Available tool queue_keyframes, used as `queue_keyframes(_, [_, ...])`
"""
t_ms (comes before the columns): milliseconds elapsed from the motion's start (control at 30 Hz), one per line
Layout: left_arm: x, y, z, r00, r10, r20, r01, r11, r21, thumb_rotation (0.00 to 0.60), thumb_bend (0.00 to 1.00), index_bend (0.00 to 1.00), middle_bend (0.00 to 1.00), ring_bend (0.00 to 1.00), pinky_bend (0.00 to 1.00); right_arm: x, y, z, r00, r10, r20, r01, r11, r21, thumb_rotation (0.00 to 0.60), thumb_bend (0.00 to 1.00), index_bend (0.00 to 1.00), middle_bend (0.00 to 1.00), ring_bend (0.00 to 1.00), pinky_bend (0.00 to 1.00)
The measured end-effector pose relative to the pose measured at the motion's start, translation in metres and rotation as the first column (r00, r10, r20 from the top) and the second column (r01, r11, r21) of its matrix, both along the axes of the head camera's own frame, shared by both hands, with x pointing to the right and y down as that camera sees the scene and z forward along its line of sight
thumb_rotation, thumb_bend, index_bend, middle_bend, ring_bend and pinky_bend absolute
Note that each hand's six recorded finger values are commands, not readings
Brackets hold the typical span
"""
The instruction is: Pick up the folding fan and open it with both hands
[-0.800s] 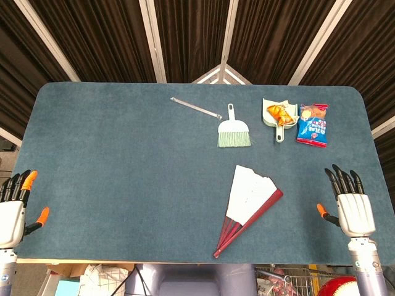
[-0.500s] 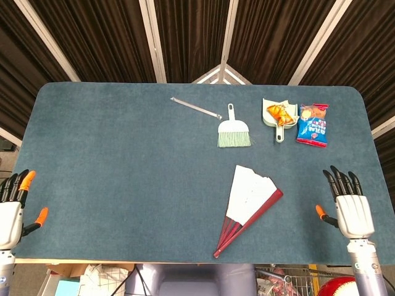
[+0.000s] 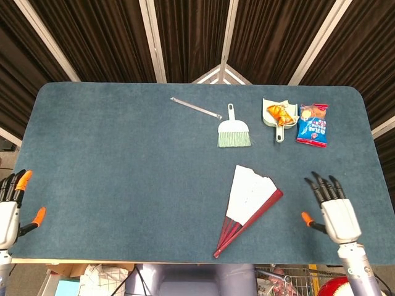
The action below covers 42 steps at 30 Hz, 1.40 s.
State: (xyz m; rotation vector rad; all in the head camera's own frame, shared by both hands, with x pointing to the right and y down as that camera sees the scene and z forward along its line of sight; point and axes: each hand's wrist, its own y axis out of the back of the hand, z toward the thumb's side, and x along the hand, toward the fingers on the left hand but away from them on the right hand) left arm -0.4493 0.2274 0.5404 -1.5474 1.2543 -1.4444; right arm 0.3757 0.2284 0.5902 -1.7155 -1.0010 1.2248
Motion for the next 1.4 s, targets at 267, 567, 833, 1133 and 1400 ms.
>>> queue_keyframes(267, [-0.008, -0.001, -0.001, 1.000, -0.030, 0.005, 0.030, 1.000, -0.006, 0.600, 0.45, 0.07, 0.02, 0.00, 0.03, -0.013, 0.033, 0.009, 0.988, -0.122, 0.094, 0.123, 0.992, -0.003, 0.600, 0.26, 0.19, 0.07, 0.16, 0.09])
queue_keyframes(567, [-0.008, -0.001, -0.001, 1.000, -0.031, 0.001, 0.031, 1.000, 0.000, 0.600, 0.45, 0.07, 0.02, 0.00, 0.03, -0.032, 0.062, 0.024, 0.978, -0.200, 0.056, 0.201, 0.979, -0.018, 0.600, 0.27, 0.21, 0.07, 0.16, 0.09])
queue_keyframes(833, [-0.009, -0.002, -0.001, 0.999, -0.040, 0.002, 0.040, 0.999, 0.000, 0.600, 0.45, 0.08, 0.02, 0.00, 0.03, -0.057, 0.074, 0.045, 0.961, -0.274, 0.042, 0.275, 0.961, -0.017, 0.600, 0.27, 0.31, 0.07, 0.16, 0.09])
queue_keyframes(1133, [-0.009, -0.003, 0.001, 0.999, -0.045, 0.007, 0.045, 0.999, -0.002, 0.600, 0.45, 0.08, 0.02, 0.00, 0.03, -0.084, 0.074, 0.071, 0.937, -0.348, 0.031, 0.349, 0.936, -0.040, 0.600, 0.27, 0.35, 0.07, 0.16, 0.09])
queue_keyframes(1400, [-0.008, -0.004, 0.005, 0.999, -0.050, 0.018, 0.050, 0.999, -0.004, 0.600, 0.45, 0.08, 0.02, 0.00, 0.03, -0.098, 0.066, 0.088, 0.931, -0.363, 0.042, 0.365, 0.930, -0.055, 0.600, 0.26, 0.38, 0.08, 0.16, 0.09])
